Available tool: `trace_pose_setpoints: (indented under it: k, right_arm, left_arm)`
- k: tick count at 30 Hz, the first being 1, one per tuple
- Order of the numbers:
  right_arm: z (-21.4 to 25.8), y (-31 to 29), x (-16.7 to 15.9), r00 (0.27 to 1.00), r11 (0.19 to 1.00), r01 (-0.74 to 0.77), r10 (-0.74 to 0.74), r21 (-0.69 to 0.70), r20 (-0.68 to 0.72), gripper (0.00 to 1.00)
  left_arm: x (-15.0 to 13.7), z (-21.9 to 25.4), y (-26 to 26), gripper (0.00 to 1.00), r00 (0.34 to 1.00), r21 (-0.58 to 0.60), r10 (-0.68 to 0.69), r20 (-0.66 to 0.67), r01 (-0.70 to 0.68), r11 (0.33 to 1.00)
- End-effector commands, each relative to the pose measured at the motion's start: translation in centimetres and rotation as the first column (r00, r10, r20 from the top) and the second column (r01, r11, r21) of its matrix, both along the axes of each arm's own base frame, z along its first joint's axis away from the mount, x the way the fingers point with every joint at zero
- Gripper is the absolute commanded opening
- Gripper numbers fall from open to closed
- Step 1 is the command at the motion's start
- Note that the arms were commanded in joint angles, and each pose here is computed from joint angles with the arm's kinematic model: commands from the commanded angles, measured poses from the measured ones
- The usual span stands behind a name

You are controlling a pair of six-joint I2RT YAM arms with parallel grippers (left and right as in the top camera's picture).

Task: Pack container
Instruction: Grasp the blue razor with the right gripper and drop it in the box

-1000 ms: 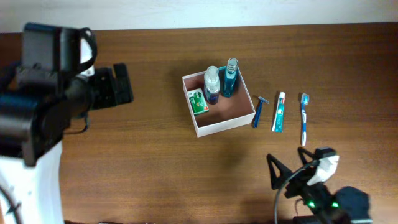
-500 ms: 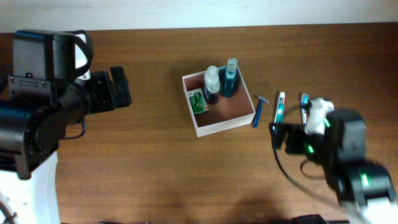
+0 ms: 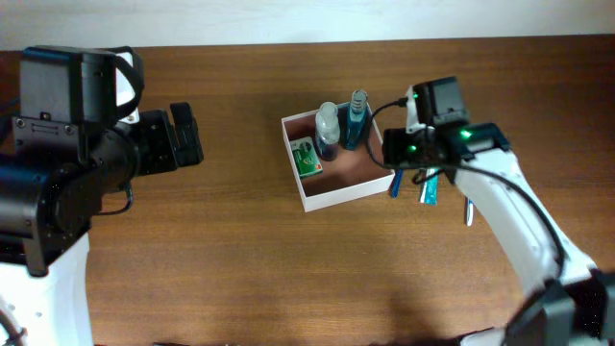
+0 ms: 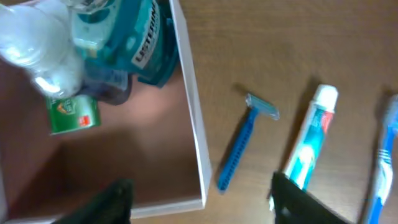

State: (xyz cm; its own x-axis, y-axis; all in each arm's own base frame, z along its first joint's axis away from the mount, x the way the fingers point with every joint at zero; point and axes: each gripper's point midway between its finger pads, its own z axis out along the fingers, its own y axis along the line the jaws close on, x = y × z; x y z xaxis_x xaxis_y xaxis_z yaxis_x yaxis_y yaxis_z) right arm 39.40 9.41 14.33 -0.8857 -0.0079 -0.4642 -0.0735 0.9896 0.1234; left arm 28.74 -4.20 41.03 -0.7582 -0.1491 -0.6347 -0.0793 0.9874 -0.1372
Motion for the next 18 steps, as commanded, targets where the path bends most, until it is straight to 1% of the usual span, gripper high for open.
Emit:
trace_pose_setpoints:
  k: [1, 2, 7, 8, 9, 10, 11, 12, 15, 18]
  right_arm:
    - [-1.2, 1.1, 1.6, 1.000, 0.999, -0.025, 0.025, 0.020, 0.004, 0.57]
    - [-1.9, 1.1, 1.9, 1.000, 0.999, -0.025, 0.025, 0.019, -0.003, 0.53]
    - [-5.9, 1.4, 2.1, 0.995, 0.999, -0.029, 0.031, 0.015, -0.093, 0.52]
    - [-6.7, 1.4, 2.0, 0.993, 1.000, -0.029, 0.030, 0.011, -0.112, 0.50]
    - [-7.3, 1.4, 1.8, 0.991, 1.000, -0.029, 0.030, 0.008, -0.130, 0.44]
    - [-7.7, 1.5, 1.6, 0.988, 0.999, -0.033, 0.034, 0.012, -0.149, 0.27]
    - [-8.0, 1.8, 1.2, 0.985, 0.999, -0.040, 0.044, 0.029, -0.169, 0.17]
    - [-8.1, 2.4, 0.7, 0.980, 0.997, -0.045, 0.056, 0.059, -0.189, 0.12]
    - [-8.0, 4.1, -0.2, 0.972, 0.991, -0.068, 0.093, 0.118, -0.216, 0.11]
    - [-8.0, 5.6, -0.7, 0.967, 0.987, -0.106, 0.131, 0.124, -0.218, 0.11]
  left_arm:
    - [-0.1, 0.3, 0.4, 0.99, 1.000, 0.018, 0.001, 0.013, -0.002, 1.000]
    - [-0.1, 0.3, 0.4, 0.99, 1.000, 0.019, 0.001, 0.013, -0.001, 1.000]
    - [-0.1, 0.3, 0.4, 0.99, 1.000, 0.019, 0.001, 0.013, -0.002, 1.000]
    - [-0.1, 0.3, 0.4, 0.99, 1.000, 0.019, 0.001, 0.013, -0.002, 1.000]
    - [-0.1, 0.3, 0.4, 0.99, 1.000, 0.019, 0.001, 0.013, -0.002, 1.000]
    - [-0.1, 0.3, 0.4, 0.99, 1.000, 0.019, 0.001, 0.013, -0.001, 1.000]
    - [-0.1, 0.3, 0.4, 1.00, 1.000, 0.019, 0.001, 0.013, -0.002, 1.000]
    - [-0.1, 0.3, 0.4, 0.99, 1.000, 0.018, 0.001, 0.013, -0.002, 1.000]
    - [-0.1, 0.3, 0.4, 0.99, 1.000, 0.018, 0.001, 0.013, -0.002, 1.000]
    - [-0.1, 0.3, 0.4, 0.99, 1.000, 0.018, 0.001, 0.013, -0.002, 1.000]
